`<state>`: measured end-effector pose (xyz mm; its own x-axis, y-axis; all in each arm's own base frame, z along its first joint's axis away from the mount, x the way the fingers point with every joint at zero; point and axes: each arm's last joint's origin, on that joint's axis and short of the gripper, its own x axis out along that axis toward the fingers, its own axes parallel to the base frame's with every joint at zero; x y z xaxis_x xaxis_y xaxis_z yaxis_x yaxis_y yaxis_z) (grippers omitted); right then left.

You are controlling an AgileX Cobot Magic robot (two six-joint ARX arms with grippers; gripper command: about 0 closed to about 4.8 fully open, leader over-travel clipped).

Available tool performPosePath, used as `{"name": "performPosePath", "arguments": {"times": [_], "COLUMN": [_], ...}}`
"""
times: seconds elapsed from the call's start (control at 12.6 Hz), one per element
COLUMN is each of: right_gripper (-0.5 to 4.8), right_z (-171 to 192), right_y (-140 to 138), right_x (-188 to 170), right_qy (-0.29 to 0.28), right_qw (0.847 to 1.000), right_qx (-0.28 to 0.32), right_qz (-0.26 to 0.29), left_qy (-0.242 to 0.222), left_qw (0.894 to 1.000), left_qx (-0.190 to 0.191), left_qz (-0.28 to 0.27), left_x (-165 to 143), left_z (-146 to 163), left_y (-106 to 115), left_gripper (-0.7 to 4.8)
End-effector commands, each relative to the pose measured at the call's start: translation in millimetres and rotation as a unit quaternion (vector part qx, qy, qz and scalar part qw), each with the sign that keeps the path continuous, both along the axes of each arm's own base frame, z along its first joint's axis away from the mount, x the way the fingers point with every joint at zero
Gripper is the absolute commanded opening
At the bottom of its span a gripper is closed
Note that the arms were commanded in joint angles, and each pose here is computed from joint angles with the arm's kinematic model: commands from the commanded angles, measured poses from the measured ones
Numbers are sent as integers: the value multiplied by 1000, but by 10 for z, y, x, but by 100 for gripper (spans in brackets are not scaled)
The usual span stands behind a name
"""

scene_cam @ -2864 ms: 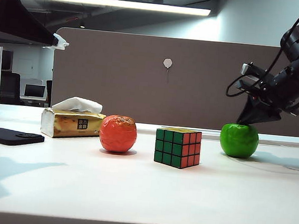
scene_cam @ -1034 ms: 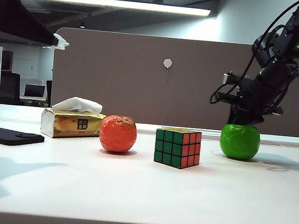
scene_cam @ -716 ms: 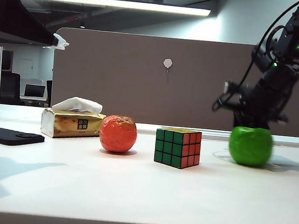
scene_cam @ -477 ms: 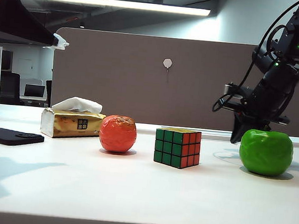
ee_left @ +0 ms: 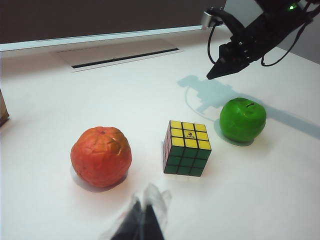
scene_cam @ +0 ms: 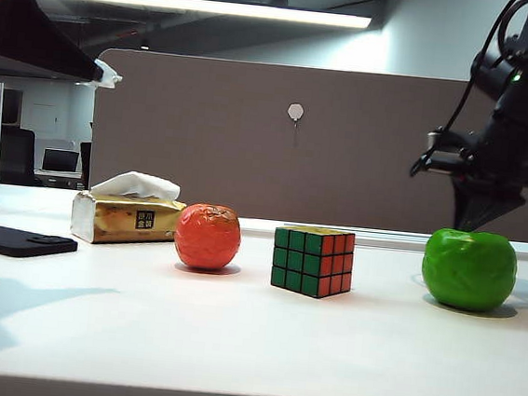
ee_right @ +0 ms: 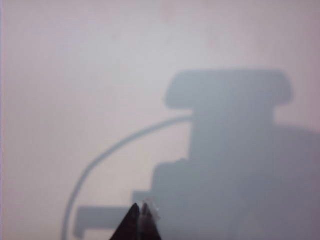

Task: Move all the fruits on the tabletop near the face of the Rubik's cube that has the color most similar to each fruit.

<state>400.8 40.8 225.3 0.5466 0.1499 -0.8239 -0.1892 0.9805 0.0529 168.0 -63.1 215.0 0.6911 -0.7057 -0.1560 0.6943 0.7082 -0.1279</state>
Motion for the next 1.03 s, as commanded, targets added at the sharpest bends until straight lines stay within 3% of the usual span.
{"name": "performPosePath", "arguments": {"times": [0.08,0.64,1.03], "right_gripper": [0,0,0], "right_z": [52,28,-39], "right_y": [-83,-112,-118], "right_x": [-109,-130,-204], "right_qy": [35,50,100], "right_qw": [999,998,994], "right_qx": [-33,-40,-45], "right_qz": [-21,-25,-23], "left_qy": [-12,-11,-11], "left_qw": [1000,1000,1000], "left_qx": [-2,-4,-4], "left_qz": [-1,-5,-6], "left_x": [5,3,3], "left_z": [38,40,40], "left_y": [-1,-4,-4], "left_gripper": [-5,-5,-5]}}
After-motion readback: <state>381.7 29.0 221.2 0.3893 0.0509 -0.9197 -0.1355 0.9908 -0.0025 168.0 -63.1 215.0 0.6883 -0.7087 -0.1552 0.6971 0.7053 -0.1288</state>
